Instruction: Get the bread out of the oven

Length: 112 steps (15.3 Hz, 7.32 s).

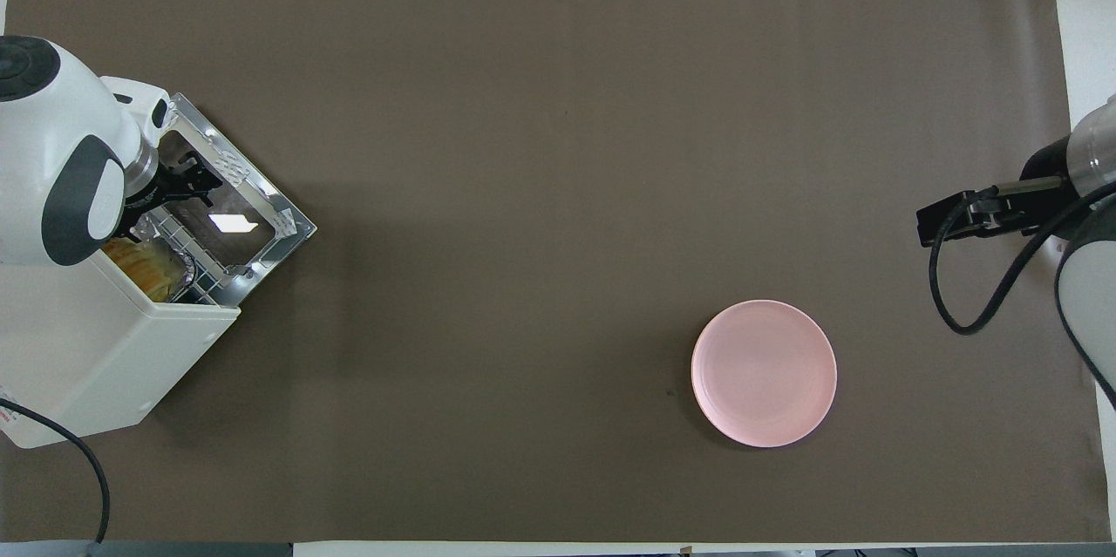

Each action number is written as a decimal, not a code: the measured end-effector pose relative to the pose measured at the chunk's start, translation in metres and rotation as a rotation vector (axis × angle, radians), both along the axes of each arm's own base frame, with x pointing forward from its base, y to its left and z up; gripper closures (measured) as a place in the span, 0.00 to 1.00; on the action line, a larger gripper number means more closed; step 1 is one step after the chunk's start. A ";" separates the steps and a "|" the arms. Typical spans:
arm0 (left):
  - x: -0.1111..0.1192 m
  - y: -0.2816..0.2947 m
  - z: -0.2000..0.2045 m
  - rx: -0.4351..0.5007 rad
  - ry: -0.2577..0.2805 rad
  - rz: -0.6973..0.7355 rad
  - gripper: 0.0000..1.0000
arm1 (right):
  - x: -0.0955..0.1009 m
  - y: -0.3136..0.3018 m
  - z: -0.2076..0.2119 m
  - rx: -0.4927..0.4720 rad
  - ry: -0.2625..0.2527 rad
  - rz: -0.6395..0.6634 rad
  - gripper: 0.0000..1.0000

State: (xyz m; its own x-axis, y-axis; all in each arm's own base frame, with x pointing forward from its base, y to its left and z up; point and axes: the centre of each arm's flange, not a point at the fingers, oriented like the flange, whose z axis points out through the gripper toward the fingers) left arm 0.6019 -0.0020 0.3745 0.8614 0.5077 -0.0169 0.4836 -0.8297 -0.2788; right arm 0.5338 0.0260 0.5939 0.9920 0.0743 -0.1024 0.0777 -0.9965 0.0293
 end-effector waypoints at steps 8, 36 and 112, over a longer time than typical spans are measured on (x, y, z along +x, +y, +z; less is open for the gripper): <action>-0.008 0.002 -0.004 -0.003 -0.008 -0.005 0.86 | 0.000 0.000 0.000 0.000 0.000 0.000 0.00; -0.039 -0.434 0.043 -0.127 -0.186 -0.211 0.98 | 0.000 0.000 0.000 0.000 0.000 0.000 0.00; -0.064 -0.043 0.239 -0.335 0.073 -0.637 0.00 | -0.012 0.260 -0.174 0.079 -0.093 -0.018 0.00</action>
State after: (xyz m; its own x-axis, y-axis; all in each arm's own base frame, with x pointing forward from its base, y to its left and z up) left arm 0.5382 -0.0447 0.6130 0.9789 -0.1355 -0.1527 -0.1330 -0.9908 0.0264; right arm 0.5221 0.2856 0.4199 0.9982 0.0603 -0.0042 0.0600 -0.9973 -0.0433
